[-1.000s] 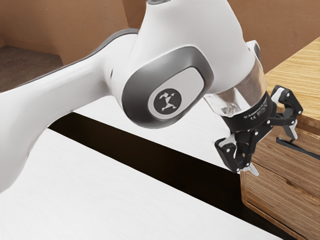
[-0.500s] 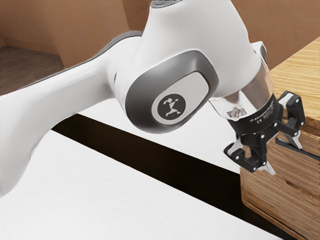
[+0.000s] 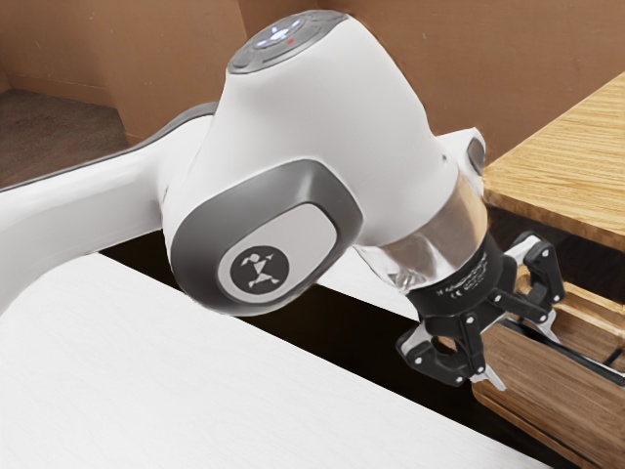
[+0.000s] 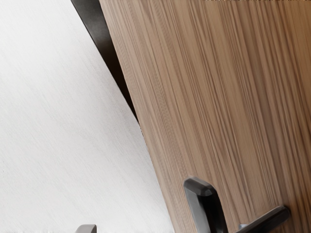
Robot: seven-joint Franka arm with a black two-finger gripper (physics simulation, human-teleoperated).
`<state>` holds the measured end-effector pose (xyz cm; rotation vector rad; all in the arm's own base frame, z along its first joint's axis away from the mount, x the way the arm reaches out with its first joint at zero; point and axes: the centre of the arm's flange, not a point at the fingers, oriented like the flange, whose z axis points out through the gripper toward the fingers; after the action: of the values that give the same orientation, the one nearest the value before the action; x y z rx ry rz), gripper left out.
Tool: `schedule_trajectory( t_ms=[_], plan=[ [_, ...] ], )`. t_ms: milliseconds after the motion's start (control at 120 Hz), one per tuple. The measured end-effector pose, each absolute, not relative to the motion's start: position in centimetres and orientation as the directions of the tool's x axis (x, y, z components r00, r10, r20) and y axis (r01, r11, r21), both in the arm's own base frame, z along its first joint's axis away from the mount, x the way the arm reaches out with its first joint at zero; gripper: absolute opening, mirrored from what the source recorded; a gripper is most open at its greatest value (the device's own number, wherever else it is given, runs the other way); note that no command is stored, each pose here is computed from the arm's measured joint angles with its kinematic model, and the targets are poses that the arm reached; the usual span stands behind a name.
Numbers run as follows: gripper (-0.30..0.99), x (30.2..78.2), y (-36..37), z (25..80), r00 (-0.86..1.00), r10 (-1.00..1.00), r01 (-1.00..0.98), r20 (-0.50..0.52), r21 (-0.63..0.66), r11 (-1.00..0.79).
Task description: Pull the drawer handle with one arm to open the drawer
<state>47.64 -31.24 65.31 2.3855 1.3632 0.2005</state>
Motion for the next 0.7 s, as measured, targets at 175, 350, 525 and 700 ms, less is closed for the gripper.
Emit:
schedule_trajectory(
  t_ms=[175, 350, 525, 700],
  plan=[
    [0.27, 45.3, -30.2, 64.7, 0.537, 0.839, 0.793, -0.086, 0.389, -0.468],
    [0.27, 43.8, -29.6, 64.9, 0.549, 0.830, 0.787, -0.100, 0.395, -0.473],
    [0.27, 42.1, -29.2, 64.7, 0.557, 0.822, 0.787, -0.121, 0.392, -0.476],
    [0.27, 39.3, -28.7, 64.9, 0.573, 0.808, 0.779, -0.138, 0.398, -0.484]
  ],
)
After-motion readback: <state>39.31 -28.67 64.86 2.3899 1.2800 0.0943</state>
